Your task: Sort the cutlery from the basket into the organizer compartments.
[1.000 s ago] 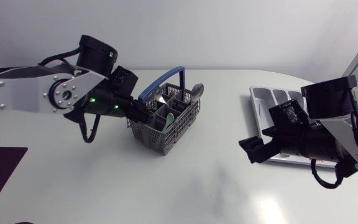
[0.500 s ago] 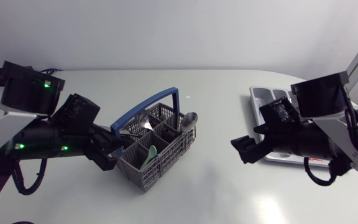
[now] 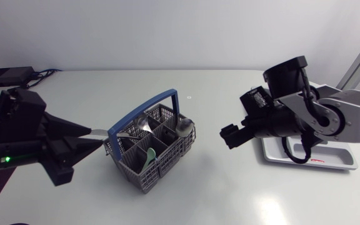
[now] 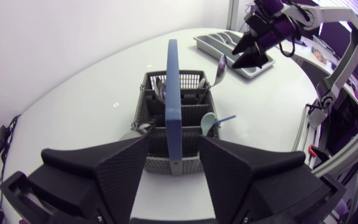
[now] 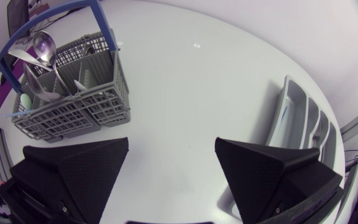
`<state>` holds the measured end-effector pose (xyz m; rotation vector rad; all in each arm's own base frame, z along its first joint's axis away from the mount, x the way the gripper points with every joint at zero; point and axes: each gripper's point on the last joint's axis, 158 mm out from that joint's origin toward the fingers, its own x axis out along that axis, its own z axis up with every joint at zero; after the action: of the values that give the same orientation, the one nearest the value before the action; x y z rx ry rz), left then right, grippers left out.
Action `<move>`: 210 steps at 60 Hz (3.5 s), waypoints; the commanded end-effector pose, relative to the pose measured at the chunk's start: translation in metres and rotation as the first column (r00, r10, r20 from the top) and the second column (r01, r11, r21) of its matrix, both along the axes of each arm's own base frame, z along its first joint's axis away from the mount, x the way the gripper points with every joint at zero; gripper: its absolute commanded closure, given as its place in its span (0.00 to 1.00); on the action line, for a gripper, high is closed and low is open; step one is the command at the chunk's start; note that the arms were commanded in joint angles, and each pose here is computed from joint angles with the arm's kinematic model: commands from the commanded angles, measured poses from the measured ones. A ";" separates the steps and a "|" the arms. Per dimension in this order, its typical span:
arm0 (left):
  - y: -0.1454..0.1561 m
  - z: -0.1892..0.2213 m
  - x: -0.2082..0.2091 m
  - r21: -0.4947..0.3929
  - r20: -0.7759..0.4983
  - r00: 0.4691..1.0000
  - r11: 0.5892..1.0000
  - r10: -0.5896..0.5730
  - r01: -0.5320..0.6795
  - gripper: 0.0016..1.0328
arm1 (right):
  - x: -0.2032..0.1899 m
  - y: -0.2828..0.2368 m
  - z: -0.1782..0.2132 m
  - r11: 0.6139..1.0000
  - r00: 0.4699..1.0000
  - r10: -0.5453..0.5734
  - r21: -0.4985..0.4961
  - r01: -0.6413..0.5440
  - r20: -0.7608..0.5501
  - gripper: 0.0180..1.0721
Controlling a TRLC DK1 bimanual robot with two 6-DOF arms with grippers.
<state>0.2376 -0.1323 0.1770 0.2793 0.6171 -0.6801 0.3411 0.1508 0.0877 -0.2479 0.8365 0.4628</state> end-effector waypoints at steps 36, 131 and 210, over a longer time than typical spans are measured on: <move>0.036 -0.127 0.005 0.090 -0.071 0.982 0.979 -0.175 0.181 0.88 | 0.070 0.053 -0.028 0.941 0.971 0.034 0.335 0.049 -0.239 0.95; -0.028 -0.131 0.181 -0.224 -0.055 0.987 0.965 -0.153 0.137 0.91 | -0.006 0.087 -0.034 0.885 0.892 0.231 0.466 -0.027 -0.388 0.95; -0.025 -0.016 0.027 -0.128 0.056 0.944 0.935 -0.325 0.330 0.51 | -0.037 0.024 0.023 0.982 0.990 0.109 0.161 -0.094 -0.085 0.28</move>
<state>0.2787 -0.1489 0.1781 0.2405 0.4674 -0.9894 0.3152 0.1762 0.1141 -0.0862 0.8725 0.6222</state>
